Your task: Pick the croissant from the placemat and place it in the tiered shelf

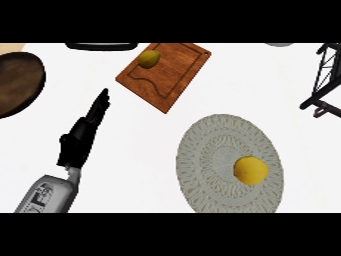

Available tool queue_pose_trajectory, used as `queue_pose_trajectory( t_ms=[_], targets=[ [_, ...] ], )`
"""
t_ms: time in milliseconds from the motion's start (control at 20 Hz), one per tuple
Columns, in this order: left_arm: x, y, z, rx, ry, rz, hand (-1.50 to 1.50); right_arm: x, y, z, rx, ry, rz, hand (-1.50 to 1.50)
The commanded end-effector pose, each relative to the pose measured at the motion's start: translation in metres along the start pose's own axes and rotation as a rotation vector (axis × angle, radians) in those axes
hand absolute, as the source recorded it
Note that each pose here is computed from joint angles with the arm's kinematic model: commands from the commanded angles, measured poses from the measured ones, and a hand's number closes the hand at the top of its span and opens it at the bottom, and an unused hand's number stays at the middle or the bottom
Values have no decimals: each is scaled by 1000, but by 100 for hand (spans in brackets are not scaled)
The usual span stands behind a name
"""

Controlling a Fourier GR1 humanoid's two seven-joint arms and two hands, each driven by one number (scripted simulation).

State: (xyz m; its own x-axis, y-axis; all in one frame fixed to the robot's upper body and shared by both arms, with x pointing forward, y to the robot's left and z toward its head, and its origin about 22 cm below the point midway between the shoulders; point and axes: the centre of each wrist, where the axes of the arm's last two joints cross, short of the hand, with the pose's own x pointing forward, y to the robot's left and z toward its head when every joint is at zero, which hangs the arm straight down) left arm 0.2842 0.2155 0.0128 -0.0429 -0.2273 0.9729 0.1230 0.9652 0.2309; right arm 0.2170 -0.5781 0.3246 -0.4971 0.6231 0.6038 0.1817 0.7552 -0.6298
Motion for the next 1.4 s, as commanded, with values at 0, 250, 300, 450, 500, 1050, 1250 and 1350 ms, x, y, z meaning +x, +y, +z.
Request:
queue_pose_trajectory(
  t_ms=[0, 250, 300, 450, 500, 1050, 1250, 1350],
  targets=[
    [2, -10, -11, -17, -10, -12, 0, -10, 5, -7, 66, -124, -80, 150],
    [5, -7, -7, -30, -22, 13, 0, -11, 23, -34, 36, -171, -4, 150],
    [-6, -7, -5, -25, -13, -14, 0, -10, 8, -23, 29, -174, 4, 150],
    [2, -13, -4, -16, -25, -4, 0, -18, 27, -39, 31, -154, 53, 150],
    [9, -1, -9, -16, -13, -5, 0, -29, 37, -39, 4, -166, 45, 150],
    [0, -10, -10, -21, -6, 1, 0, -63, 98, -71, -37, -225, -224, 150],
    [10, 2, -4, -31, -15, -12, 0, -56, 99, -90, -23, -204, -247, 150],
    [2, 3, 2, -19, -19, -6, 0, -67, 97, -78, -50, -187, -279, 150]
  ],
)
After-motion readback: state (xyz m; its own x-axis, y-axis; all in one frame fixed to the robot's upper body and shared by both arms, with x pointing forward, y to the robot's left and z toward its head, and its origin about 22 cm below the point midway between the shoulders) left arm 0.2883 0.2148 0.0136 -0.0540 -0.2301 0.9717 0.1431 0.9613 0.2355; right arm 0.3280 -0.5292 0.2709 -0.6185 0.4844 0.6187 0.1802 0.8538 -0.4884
